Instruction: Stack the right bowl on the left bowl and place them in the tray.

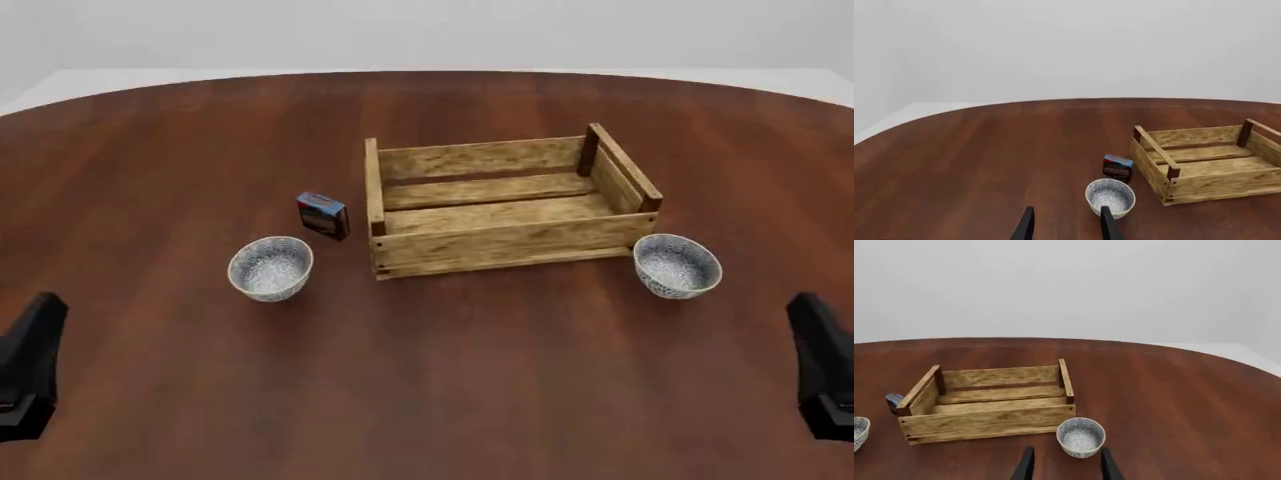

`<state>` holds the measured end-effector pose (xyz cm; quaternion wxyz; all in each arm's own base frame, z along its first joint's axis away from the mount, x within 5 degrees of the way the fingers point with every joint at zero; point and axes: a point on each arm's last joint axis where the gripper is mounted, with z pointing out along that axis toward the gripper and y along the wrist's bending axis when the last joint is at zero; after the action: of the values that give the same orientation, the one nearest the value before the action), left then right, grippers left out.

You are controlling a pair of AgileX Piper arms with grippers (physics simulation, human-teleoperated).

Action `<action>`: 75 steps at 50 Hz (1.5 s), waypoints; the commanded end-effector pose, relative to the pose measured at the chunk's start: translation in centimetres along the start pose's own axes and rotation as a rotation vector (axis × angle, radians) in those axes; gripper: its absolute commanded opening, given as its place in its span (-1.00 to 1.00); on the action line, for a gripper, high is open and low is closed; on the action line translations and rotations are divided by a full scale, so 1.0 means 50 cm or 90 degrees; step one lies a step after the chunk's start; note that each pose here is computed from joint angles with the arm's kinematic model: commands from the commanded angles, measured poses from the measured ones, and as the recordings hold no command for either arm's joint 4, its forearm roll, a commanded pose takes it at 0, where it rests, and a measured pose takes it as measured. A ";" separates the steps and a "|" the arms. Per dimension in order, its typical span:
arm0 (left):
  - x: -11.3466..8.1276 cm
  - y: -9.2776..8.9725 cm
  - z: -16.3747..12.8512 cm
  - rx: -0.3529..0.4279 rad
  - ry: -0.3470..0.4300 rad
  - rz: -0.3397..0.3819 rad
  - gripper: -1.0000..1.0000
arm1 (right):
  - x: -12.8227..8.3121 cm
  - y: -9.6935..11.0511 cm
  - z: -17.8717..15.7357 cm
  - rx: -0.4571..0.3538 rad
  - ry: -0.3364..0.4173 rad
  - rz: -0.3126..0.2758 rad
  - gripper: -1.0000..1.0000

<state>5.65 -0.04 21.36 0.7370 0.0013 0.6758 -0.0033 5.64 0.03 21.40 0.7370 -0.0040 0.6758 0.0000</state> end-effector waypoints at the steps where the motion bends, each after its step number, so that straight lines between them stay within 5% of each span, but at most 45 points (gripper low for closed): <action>1: 0.000 0.000 0.003 -0.002 0.006 0.008 1.00 | -0.008 -0.002 0.014 0.010 0.019 0.019 1.00; 6: -0.002 0.000 0.000 -0.001 0.003 0.005 1.00 | -0.030 -0.009 0.025 0.041 0.036 0.000 1.00; 8: -0.003 0.001 -0.001 -0.004 0.001 0.003 1.00 | -0.025 -0.009 0.069 0.032 0.102 0.010 1.00; 17: 0.002 0.001 -0.001 -0.005 0.007 -0.006 1.00 | -0.107 -0.013 0.085 0.040 0.103 -0.001 1.00; 19: 0.002 0.001 -0.001 -0.006 0.006 -0.006 1.00 | -0.115 -0.004 0.101 0.012 0.133 0.026 1.00; 24: 0.002 0.001 0.000 -0.007 0.008 -0.010 1.00 | -0.160 -0.018 0.119 0.046 0.137 -0.024 1.00; 43: 0.001 0.000 0.018 -0.002 0.021 -0.018 1.00 | -0.243 -0.033 0.274 0.047 0.323 -0.013 1.00; 49: 0.002 0.000 0.015 0.002 0.020 -0.032 1.00 | -0.222 -0.034 0.310 0.038 0.389 -0.022 1.00; 53: 0.001 0.001 0.009 -0.005 0.014 0.002 1.00 | -0.235 -0.043 0.320 0.046 0.400 -0.031 1.00; 66: 0.000 0.001 0.004 -0.003 0.005 -0.038 1.00 | -0.216 -0.049 0.351 0.045 0.457 -0.033 1.00; 75: 0.000 0.000 0.000 0.000 0.003 -0.026 1.00 | -0.162 -0.053 0.390 0.038 0.505 -0.040 1.00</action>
<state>5.93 -0.05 21.32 0.7313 -0.0118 0.6817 -0.0184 22.42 -2.18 33.00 0.4526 0.0031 0.8907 -0.0423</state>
